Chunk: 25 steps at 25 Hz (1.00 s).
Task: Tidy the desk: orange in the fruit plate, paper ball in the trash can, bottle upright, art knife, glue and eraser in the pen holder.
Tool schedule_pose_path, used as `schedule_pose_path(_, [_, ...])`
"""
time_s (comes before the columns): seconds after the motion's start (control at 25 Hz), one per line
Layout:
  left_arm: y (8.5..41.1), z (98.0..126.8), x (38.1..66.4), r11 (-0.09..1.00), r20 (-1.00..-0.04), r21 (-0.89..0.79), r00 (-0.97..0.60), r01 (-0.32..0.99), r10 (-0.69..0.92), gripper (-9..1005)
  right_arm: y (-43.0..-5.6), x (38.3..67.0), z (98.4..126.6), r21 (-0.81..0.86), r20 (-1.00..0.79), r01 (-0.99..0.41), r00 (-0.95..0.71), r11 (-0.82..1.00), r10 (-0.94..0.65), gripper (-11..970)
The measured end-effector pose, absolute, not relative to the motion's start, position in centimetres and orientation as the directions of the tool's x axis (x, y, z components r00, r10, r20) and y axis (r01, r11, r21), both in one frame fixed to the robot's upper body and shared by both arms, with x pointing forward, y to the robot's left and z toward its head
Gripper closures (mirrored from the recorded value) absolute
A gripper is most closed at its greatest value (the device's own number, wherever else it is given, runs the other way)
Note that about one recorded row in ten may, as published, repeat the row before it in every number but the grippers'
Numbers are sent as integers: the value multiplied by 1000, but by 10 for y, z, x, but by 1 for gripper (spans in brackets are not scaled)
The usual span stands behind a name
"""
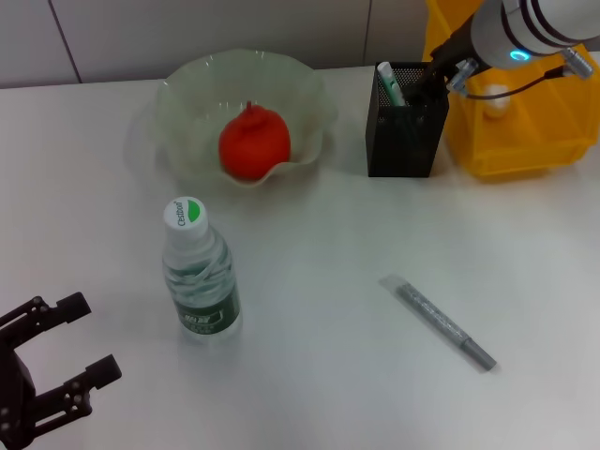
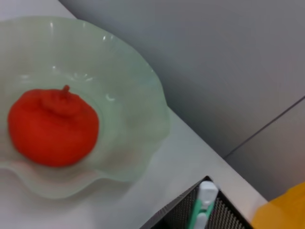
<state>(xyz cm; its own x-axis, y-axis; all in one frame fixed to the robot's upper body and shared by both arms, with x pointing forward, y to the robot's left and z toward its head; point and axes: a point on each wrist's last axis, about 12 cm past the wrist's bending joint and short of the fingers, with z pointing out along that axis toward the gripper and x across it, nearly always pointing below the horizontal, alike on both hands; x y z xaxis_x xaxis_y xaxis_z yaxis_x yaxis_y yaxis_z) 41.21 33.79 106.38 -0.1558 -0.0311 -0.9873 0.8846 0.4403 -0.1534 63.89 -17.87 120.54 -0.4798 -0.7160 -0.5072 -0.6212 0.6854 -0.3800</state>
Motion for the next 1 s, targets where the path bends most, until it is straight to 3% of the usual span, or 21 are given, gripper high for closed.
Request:
schedule_pose_path(0.04, [338,1064,412,440,-987,-153,-156,885,-31,226,-177,636,1209,-374,-499,-630,-481,680,-721,396])
schedule_pose_path(0.4, [338,1065,415,440,-989,-140,-144,887,-24,226,-147,589,1234,-217,-360,-778,-498,590,-789,396])
schedule_pose_path(0.72, [336,1065,420,438,-992,-113,-124,892,-3,226,-132,577,1189,-102,-174,-810,-557,578,-812,395])
schedule_pose_path(1.0, [336,1064,422,443,-993,-102,-119,891,11,226,-137,578,1164,-28,-126,-766,-635,642,-763,391])
